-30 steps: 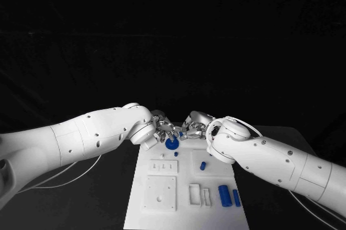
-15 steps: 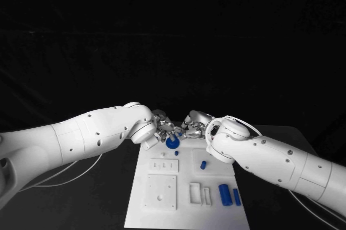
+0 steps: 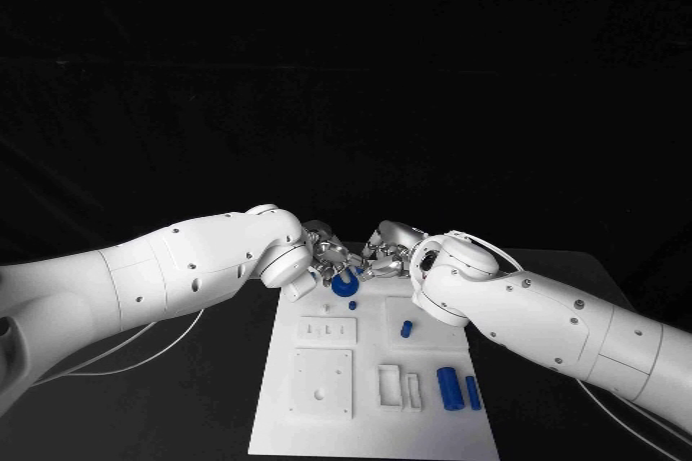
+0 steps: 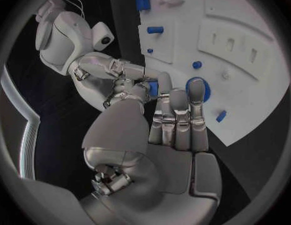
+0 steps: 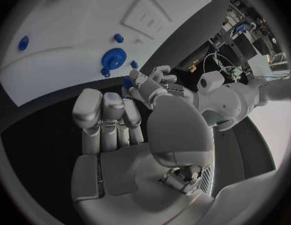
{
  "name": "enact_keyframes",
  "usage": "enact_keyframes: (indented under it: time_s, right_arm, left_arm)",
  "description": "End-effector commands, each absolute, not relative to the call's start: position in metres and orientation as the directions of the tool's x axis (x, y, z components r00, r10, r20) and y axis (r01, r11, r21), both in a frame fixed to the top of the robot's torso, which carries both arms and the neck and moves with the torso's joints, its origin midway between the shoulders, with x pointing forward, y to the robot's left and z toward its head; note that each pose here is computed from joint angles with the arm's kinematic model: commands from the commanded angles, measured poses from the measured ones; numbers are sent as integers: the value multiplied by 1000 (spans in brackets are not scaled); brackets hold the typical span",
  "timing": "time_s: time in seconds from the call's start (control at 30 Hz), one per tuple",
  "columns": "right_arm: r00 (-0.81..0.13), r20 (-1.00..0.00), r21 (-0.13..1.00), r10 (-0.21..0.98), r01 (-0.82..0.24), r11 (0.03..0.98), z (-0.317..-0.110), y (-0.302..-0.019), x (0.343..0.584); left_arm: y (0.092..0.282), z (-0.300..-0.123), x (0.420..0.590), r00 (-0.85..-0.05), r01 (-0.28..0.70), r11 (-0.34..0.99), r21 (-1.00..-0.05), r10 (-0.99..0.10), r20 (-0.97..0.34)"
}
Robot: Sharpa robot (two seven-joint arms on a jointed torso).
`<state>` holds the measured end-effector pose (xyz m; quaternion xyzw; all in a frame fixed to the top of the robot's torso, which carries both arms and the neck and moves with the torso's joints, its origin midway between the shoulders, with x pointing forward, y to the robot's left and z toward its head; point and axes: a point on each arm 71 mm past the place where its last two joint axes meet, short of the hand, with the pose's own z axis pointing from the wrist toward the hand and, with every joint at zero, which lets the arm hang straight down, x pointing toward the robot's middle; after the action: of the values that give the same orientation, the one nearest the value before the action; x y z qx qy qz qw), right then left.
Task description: Assemble the parts on the task board
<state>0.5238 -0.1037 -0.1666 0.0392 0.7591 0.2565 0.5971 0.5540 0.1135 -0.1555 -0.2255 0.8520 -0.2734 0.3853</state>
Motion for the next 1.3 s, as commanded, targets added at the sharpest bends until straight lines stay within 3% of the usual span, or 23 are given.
enact_keyframes:
  time_s: [0.03,0.6,1.03,1.3]
  right_arm:
    - [-277,-890,431,361,-259,865,-165,-103,524]
    - [-221,-862,505,456,-316,803,-161,-117,518]
    - [-259,-821,570,508,-321,756,-170,-181,509]
    - [-213,-742,670,636,-274,690,-161,-212,516]
  left_arm:
    - [108,-156,551,-610,-190,708,-680,-628,-483]
    - [121,-158,552,-584,-241,685,-687,-668,-461]
    - [145,-163,547,-595,-218,751,-623,-609,-525]
    - [156,-167,539,-585,-189,814,-550,-543,-602]
